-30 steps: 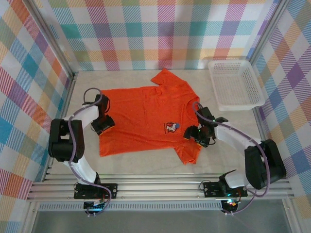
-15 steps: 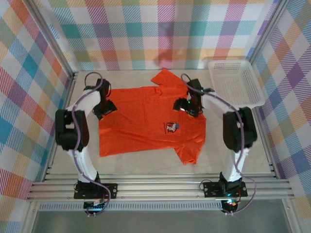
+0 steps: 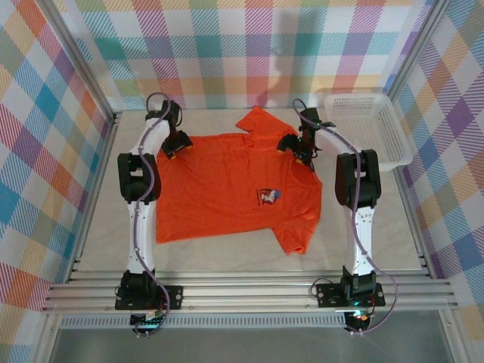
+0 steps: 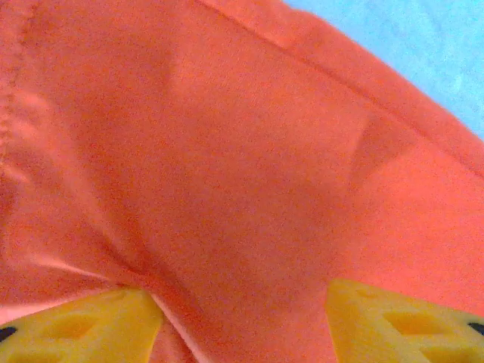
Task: Fold the inside-out t-shirt
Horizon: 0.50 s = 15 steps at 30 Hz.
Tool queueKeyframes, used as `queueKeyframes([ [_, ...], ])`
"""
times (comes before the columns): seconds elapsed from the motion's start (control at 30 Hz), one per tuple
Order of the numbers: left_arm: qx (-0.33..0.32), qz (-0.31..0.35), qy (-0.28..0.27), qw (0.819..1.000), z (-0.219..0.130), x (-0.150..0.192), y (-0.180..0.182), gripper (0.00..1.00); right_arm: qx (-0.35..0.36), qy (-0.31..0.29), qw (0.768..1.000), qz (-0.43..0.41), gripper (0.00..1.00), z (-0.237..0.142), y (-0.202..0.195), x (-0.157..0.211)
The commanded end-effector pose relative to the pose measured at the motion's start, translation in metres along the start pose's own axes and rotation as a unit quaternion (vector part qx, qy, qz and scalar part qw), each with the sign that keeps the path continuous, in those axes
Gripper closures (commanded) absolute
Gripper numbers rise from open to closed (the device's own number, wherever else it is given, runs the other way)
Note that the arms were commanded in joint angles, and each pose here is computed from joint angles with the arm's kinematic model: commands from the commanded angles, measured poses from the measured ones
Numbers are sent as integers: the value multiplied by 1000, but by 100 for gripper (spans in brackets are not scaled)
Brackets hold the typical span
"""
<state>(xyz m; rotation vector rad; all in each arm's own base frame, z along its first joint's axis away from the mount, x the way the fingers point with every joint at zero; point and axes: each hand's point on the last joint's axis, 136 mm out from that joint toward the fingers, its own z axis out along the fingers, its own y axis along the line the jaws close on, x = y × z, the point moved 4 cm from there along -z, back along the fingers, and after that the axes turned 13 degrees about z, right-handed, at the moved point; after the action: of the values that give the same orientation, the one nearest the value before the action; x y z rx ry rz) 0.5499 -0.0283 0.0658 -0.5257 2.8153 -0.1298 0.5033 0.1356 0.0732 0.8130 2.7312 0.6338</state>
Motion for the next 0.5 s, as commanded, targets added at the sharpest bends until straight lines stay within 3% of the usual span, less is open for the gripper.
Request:
queueKeyframes([
  [0.0, 23, 3, 60, 998, 40, 18, 2, 40, 41, 8, 999, 23, 20, 7, -17, -3],
  [0.2, 47, 24, 4, 999, 5, -8, -9, 36, 2, -2, 1000, -3, 20, -31, 12, -10],
  [0.37, 49, 40, -61, 996, -86, -12, -10, 32, -39, -15, 998, -42, 18, -102, 38, 6],
  [0.47, 7, 29, -69, 997, -138, 19, 15, 34, -39, -15, 998, -53, 18, -131, 25, 42],
])
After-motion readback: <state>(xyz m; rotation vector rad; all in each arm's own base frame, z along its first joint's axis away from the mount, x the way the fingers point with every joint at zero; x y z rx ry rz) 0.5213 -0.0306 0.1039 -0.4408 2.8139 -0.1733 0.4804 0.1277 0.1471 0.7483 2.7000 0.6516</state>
